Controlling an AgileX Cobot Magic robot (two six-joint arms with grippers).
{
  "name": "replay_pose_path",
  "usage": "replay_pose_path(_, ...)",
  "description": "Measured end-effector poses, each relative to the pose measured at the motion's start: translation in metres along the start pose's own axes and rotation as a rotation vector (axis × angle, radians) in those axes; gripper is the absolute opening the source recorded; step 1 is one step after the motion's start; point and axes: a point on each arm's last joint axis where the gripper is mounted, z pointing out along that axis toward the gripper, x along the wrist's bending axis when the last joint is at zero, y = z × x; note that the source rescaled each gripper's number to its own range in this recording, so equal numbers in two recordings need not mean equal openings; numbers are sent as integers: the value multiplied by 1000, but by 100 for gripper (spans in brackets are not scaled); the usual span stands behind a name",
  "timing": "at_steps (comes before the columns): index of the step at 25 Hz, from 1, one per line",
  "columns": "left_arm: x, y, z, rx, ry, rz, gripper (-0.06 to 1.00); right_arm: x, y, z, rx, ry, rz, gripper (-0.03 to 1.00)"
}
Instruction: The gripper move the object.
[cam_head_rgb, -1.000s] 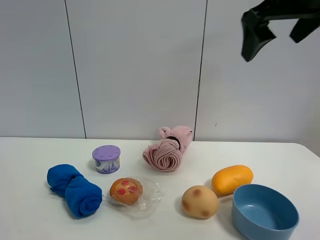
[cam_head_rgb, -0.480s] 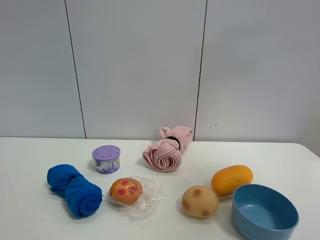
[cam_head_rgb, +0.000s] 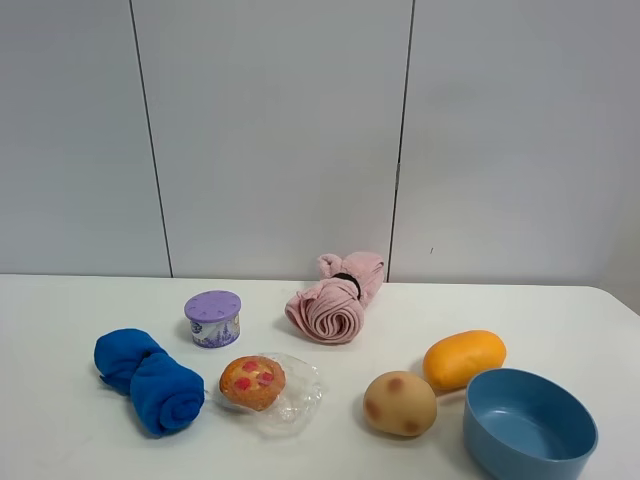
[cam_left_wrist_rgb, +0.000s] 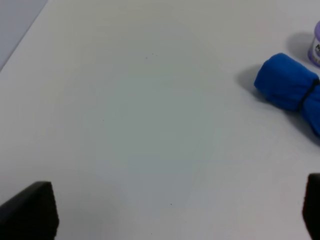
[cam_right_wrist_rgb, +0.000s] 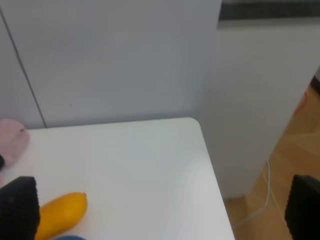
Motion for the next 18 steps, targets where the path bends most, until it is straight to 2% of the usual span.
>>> replay_pose_path(3,0,0,0,0,0,0,100,6,-29,-5,18,10,4,100)
replay_pose_path(11,0,0,0,0,0,0,100,14,-137,35,241,39,38,100)
replay_pose_path(18,0,0,0,0,0,0,100,19,-195,55,209,42,45,100)
